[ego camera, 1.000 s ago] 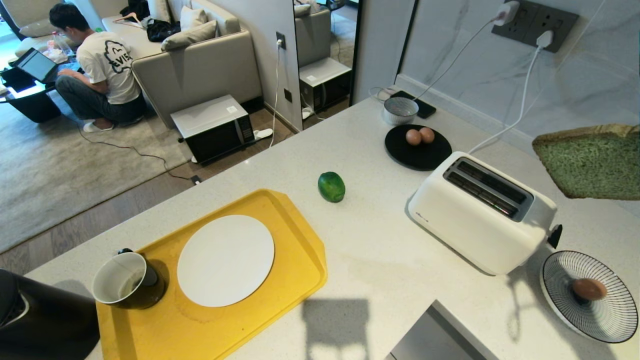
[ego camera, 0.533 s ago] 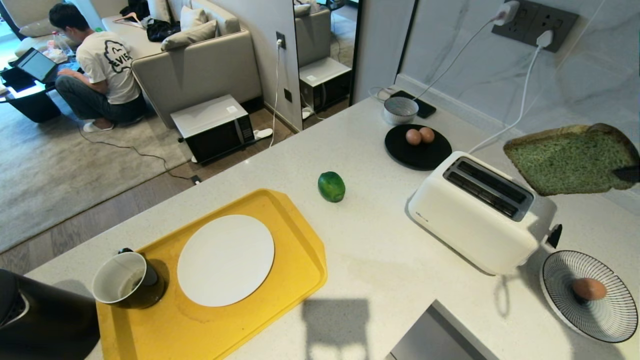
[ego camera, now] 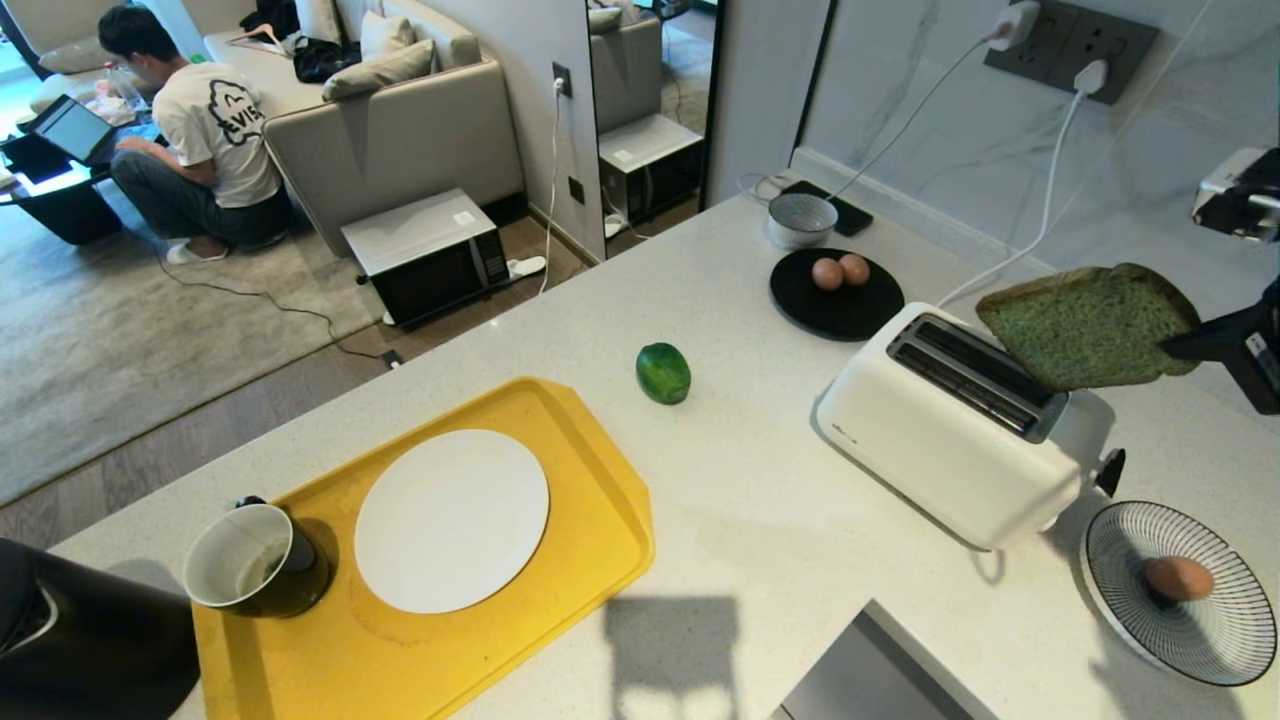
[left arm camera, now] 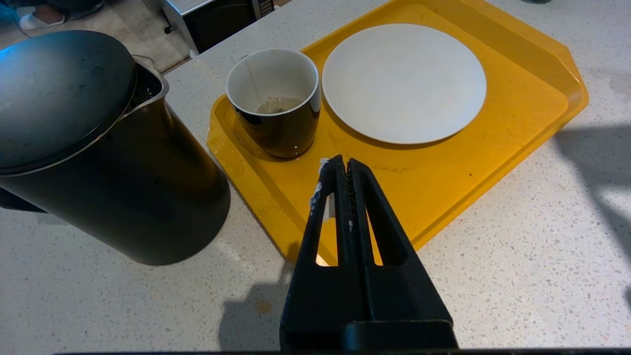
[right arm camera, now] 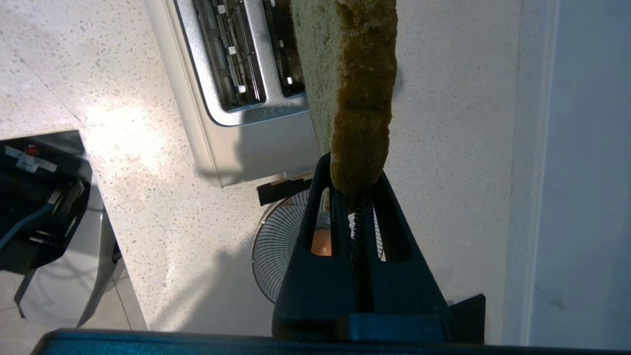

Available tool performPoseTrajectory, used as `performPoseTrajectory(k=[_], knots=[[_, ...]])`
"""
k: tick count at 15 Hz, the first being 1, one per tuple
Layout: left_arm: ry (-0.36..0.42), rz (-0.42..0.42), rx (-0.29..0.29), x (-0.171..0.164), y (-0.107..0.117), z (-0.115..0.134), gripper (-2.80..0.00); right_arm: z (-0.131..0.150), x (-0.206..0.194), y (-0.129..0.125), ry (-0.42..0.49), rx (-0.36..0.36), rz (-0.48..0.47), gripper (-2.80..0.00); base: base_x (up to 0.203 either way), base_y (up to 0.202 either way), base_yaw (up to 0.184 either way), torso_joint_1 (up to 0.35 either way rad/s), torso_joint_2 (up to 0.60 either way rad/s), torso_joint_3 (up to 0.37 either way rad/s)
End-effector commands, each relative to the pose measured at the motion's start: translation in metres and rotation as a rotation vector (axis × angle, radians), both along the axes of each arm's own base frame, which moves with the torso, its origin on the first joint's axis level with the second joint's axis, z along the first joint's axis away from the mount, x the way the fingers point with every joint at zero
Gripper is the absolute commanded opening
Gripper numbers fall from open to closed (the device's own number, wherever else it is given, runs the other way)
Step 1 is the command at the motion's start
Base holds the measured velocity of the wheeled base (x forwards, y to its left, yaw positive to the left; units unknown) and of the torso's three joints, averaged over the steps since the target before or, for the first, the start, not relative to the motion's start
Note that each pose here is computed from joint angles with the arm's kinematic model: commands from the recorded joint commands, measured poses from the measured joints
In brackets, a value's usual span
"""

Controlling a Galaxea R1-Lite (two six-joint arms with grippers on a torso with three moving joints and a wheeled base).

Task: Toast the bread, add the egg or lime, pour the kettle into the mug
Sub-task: Put the bread slices in the toaster

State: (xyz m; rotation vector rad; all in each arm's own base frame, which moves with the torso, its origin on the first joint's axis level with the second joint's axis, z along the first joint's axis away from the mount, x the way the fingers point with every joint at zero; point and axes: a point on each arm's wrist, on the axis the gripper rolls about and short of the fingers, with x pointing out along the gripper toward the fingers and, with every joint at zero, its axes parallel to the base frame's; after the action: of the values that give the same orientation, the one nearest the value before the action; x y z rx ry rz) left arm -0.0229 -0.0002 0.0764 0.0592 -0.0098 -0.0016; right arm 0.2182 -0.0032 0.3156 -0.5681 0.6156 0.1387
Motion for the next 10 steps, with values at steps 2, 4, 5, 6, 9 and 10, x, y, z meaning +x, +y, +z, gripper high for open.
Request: performPoseTrajectory(k=[2,4,5,6,9,10], knots=[[-0.001,0.000,0.001,-0.0001,0.0000,0.0000,-2.80,-0.0032,0.0065,0.0003,0.019,0.004,0.015,-2.80,0.000,0.000,0.000,0.000,0.00,0.000],[-0.001,0.000,0.001,-0.0001,0.0000,0.0000,-2.80,-0.0052,0.0085,0.0003,0.028,0.004,0.015,-2.80,0.000,0.000,0.000,0.000,0.00,0.000],[-0.001,0.000,0.001,-0.0001,0.0000,0.0000,-2.80,-0.0063,0.0095,0.0007,0.033,0.005,0.018,-2.80,0.000,0.000,0.000,0.000,0.00,0.000],[-0.001,0.000,0.001,-0.0001,0.0000,0.0000,-2.80,-0.0070,0.0100,0.0007,0.036,0.005,0.018,-2.80,0.000,0.000,0.000,0.000,0.00,0.000],[-0.001,0.000,0.001,-0.0001,0.0000,0.0000,-2.80,-0.0093,0.0114,0.0017,0.045,0.003,0.025,-2.80,0.000,0.000,0.000,0.000,0.00,0.000],[-0.001,0.000,0.001,-0.0001,0.0000,0.0000,-2.80,-0.0097,0.0115,0.0027,0.047,0.000,0.030,-2.80,0.000,0.000,0.000,0.000,0.00,0.000]])
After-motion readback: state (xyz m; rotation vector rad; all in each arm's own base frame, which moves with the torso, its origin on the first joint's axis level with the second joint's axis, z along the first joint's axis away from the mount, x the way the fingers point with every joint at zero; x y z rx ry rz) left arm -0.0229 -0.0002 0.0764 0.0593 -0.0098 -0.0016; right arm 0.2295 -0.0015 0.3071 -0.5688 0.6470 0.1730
